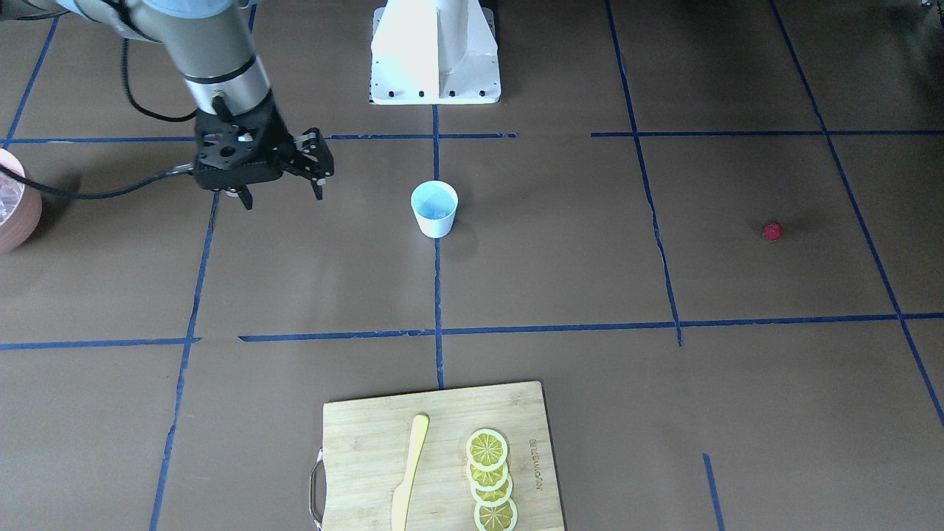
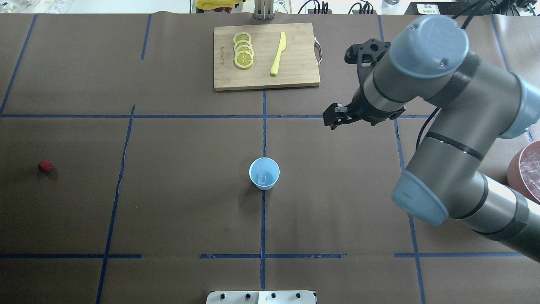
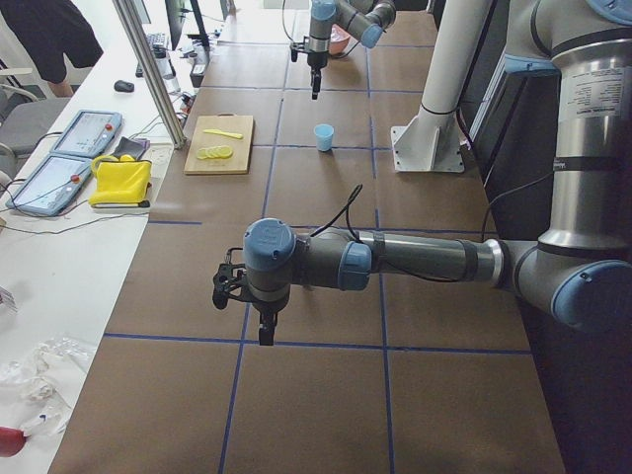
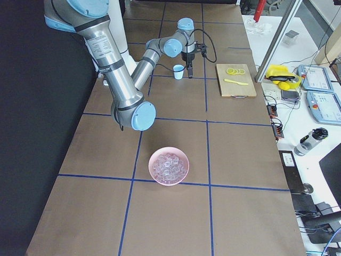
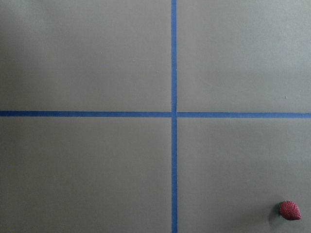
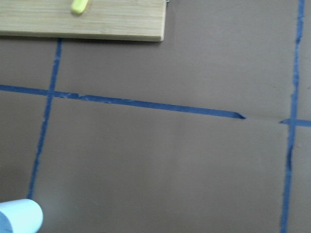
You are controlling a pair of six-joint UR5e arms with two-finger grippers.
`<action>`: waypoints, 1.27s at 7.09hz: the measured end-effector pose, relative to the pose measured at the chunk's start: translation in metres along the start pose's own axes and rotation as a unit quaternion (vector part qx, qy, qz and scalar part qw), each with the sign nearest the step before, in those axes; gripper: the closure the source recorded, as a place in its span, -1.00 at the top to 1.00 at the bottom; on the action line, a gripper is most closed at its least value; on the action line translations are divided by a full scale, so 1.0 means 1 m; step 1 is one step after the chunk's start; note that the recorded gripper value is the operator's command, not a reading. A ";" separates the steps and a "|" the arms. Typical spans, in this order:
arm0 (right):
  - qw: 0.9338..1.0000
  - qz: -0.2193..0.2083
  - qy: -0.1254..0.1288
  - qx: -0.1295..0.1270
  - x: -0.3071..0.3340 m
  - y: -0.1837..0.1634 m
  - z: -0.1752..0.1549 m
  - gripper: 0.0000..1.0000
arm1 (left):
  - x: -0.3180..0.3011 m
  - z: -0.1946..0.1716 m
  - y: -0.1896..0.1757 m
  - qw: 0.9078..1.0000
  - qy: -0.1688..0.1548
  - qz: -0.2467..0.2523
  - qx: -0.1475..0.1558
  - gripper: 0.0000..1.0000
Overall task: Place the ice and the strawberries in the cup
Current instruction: 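Move the right gripper back over the pink bowl of ice, then lower the right gripper into the pink bowl toward the ice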
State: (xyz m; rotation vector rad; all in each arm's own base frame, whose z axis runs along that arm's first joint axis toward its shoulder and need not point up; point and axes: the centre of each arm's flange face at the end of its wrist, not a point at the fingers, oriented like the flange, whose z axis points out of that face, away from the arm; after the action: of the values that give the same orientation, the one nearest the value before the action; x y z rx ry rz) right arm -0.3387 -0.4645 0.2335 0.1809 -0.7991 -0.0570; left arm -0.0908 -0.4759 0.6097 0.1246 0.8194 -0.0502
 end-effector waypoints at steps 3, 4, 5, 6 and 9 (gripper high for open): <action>0.997 -0.057 0.044 -0.014 0.173 0.017 -0.007 0.98 | 0.002 -0.002 0.000 1.000 0.000 0.003 0.003 1.00; 0.996 -0.078 0.049 -0.020 0.232 0.032 -0.009 0.98 | 0.004 -0.004 0.000 1.000 0.000 0.004 0.004 1.00; 0.994 -0.095 0.052 -0.029 0.285 0.050 -0.012 0.98 | 0.005 -0.005 0.000 1.000 0.000 0.006 0.005 1.00; 0.992 -0.108 0.056 -0.043 0.332 0.070 -0.012 0.95 | 0.006 -0.006 0.000 1.000 0.000 0.006 0.006 1.00; 0.987 -0.129 0.033 -0.088 0.431 0.099 0.011 0.87 | 0.008 -0.006 0.000 1.000 0.001 0.008 0.007 1.00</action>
State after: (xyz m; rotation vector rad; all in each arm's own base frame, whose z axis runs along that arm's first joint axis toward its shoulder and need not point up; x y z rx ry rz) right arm -0.0476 -0.4201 0.5639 0.1178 -0.6971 -0.3628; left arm -0.0902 -0.4752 0.5999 0.1439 0.8194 -0.0406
